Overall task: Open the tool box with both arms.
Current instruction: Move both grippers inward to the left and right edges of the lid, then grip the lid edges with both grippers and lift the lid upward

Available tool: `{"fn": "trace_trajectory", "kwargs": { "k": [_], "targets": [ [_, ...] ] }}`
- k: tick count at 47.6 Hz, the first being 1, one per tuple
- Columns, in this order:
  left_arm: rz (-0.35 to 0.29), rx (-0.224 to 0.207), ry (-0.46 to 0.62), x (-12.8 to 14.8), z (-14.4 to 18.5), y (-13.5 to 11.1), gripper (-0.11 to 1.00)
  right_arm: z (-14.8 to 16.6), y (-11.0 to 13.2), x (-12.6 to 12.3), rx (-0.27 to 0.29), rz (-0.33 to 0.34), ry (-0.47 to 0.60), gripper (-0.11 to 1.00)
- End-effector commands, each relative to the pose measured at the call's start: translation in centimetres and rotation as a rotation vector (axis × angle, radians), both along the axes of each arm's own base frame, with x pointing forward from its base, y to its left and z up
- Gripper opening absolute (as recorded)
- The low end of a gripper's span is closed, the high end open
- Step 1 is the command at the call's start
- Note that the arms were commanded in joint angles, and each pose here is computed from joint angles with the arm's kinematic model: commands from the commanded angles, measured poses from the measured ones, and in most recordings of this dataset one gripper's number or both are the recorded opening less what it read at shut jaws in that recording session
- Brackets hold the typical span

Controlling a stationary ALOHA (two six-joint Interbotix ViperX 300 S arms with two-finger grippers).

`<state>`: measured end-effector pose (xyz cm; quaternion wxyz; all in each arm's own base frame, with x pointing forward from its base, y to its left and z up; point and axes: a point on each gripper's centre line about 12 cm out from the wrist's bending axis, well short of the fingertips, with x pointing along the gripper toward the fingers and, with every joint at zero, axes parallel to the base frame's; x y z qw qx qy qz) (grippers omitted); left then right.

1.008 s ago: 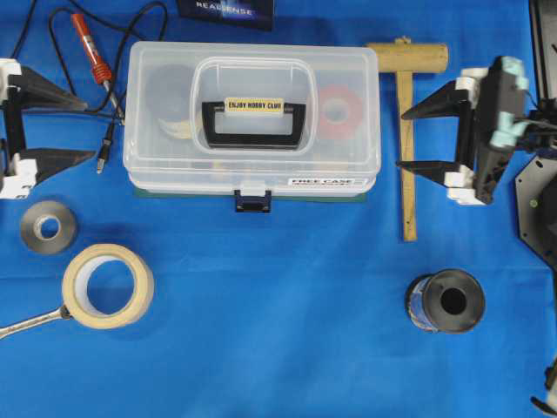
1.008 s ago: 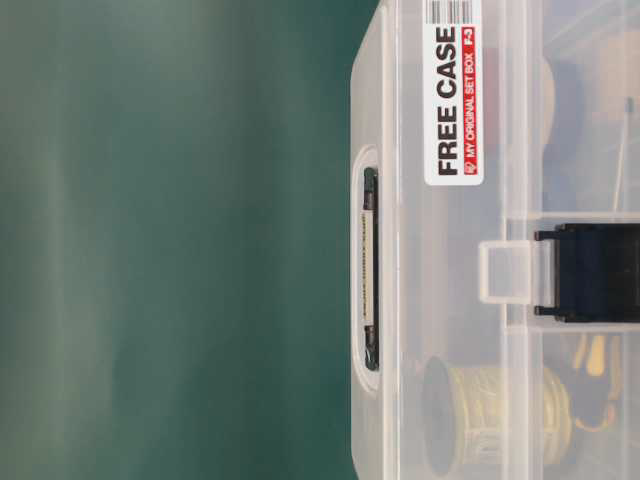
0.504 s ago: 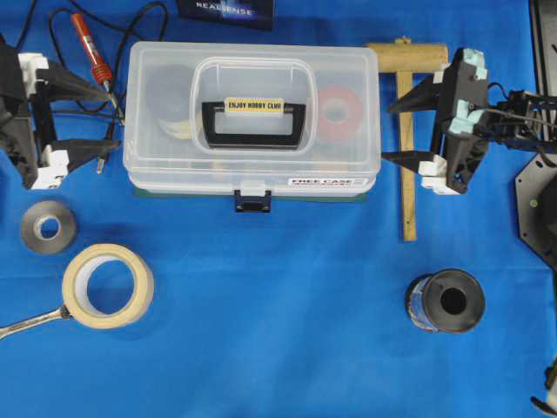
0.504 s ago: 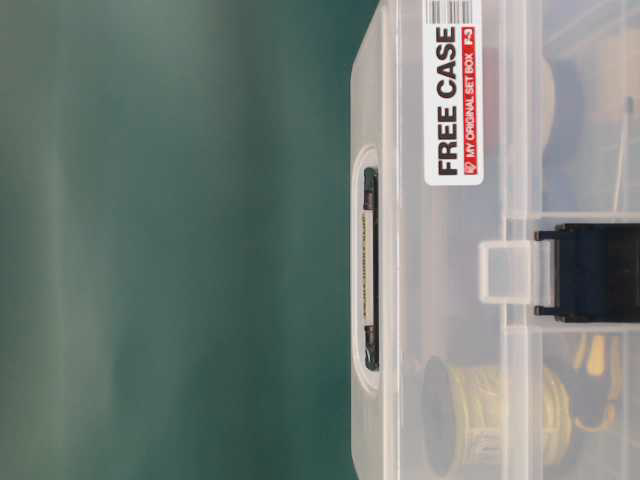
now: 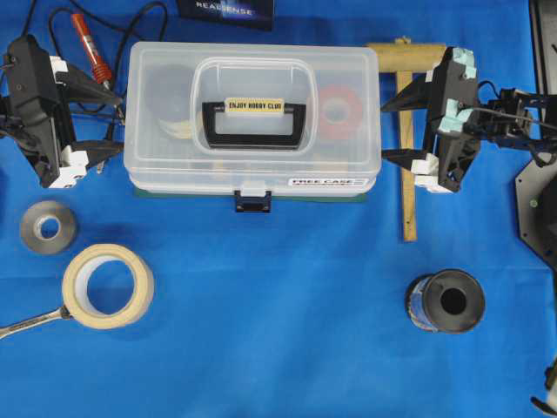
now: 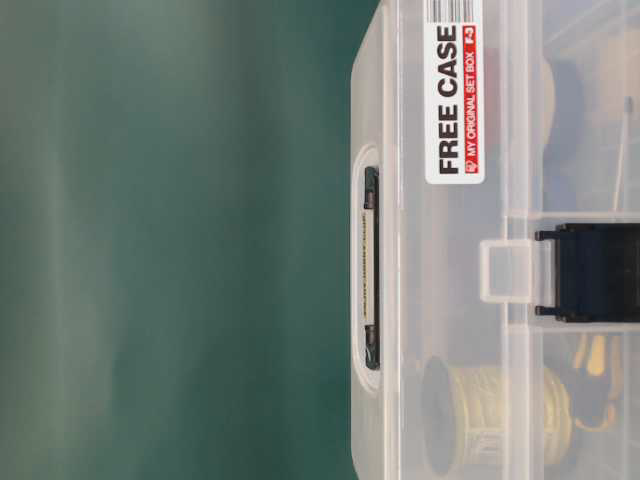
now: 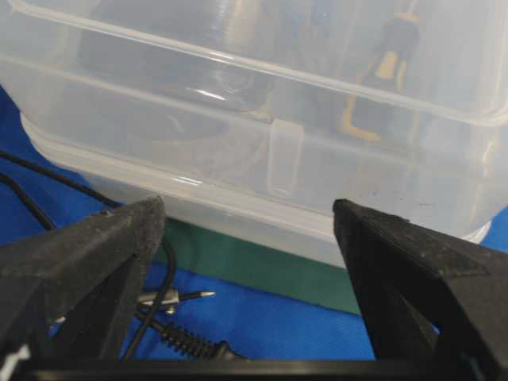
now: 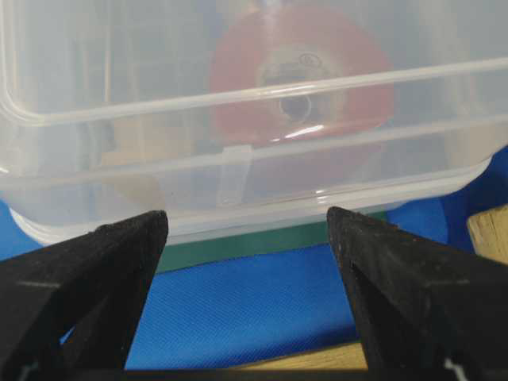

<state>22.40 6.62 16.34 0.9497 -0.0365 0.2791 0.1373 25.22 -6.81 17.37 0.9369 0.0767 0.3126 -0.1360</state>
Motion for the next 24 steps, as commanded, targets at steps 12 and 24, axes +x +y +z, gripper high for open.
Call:
{"fn": "trace_trajectory", "kwargs": {
  "k": [12,24],
  "targets": [
    [-0.002,0.033,-0.132,2.0,3.9,0.4,0.86,3.9,-0.5,1.6,-0.032,-0.003,-0.131,0.83],
    [0.002,0.042,-0.16,2.6,5.0,0.7,0.86,5.8,-0.5,1.1,-0.054,-0.007,-0.195,0.83]
  ]
}}
